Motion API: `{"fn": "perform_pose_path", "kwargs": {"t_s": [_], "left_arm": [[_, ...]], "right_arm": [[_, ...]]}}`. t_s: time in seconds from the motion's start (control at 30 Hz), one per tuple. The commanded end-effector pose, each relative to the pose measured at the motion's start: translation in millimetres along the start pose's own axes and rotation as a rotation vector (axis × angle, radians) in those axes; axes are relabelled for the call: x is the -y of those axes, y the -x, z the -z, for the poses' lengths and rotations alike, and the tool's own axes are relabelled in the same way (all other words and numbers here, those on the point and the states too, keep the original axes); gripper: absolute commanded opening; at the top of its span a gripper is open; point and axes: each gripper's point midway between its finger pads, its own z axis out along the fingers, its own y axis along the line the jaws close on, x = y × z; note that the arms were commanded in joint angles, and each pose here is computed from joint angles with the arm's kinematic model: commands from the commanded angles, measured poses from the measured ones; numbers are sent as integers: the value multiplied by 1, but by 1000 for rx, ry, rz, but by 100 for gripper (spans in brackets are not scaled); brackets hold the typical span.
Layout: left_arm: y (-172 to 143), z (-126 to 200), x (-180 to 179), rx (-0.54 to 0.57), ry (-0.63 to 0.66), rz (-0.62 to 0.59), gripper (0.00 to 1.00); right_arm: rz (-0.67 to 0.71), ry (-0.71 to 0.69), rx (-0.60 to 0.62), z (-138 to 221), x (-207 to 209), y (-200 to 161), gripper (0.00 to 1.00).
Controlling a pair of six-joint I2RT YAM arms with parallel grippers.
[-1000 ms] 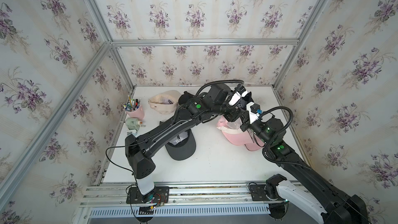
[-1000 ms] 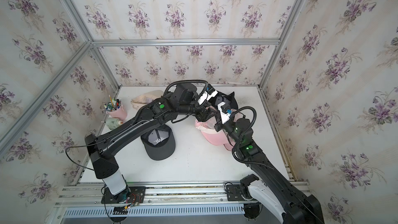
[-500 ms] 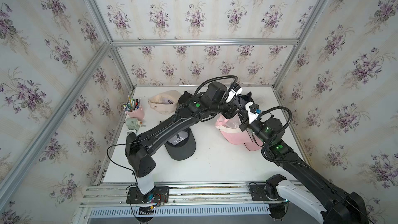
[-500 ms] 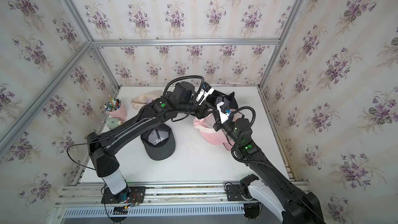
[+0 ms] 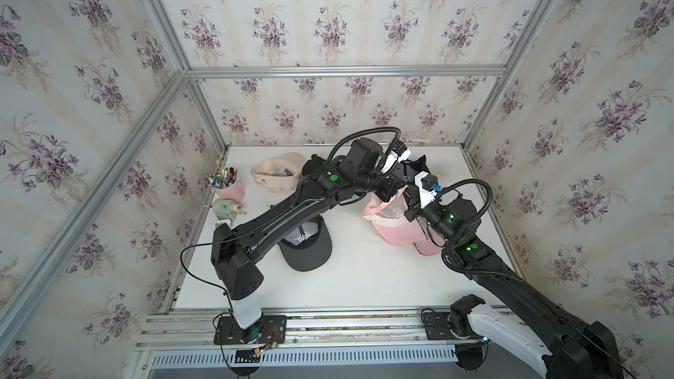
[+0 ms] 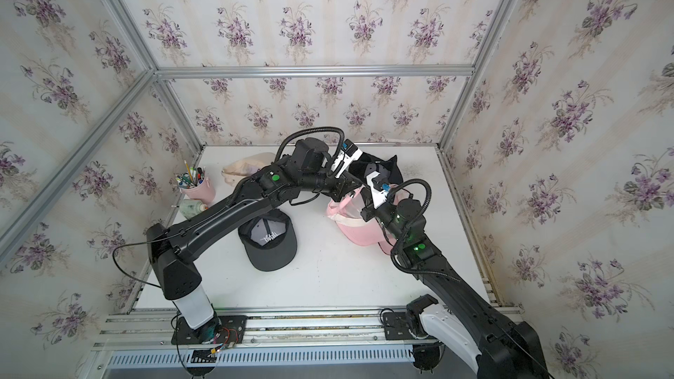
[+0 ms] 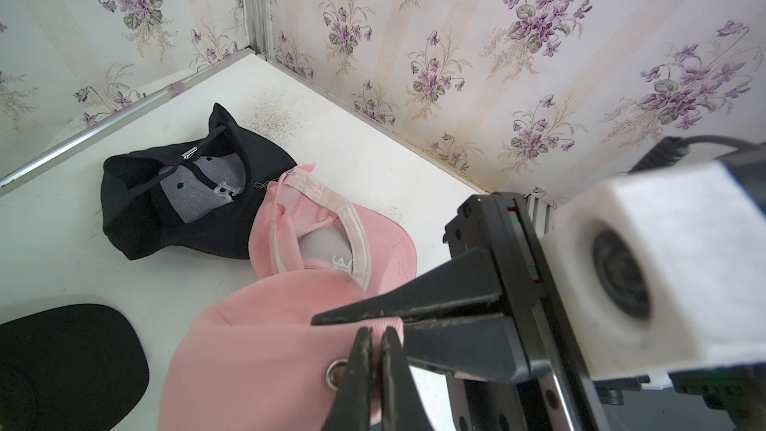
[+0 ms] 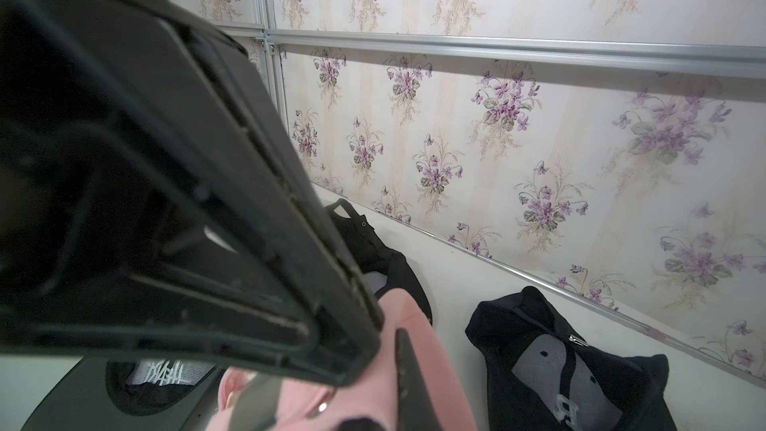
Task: Open the adjustable buckle of the baseball cap
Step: Open the adjustable buckle on the baseball cap.
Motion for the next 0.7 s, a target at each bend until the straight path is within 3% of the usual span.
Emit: {"fn": "perform_pose_path", "kwargs": {"t_s": [0.0, 0.67], "left_arm": [[7, 5, 3, 27, -10, -17, 4], [17, 34, 4, 128, 26, -62, 0]], "right_arm": [[-4, -14, 55, -1, 3, 15, 0], [-59, -51, -4, -9, 11, 4, 0]]}}
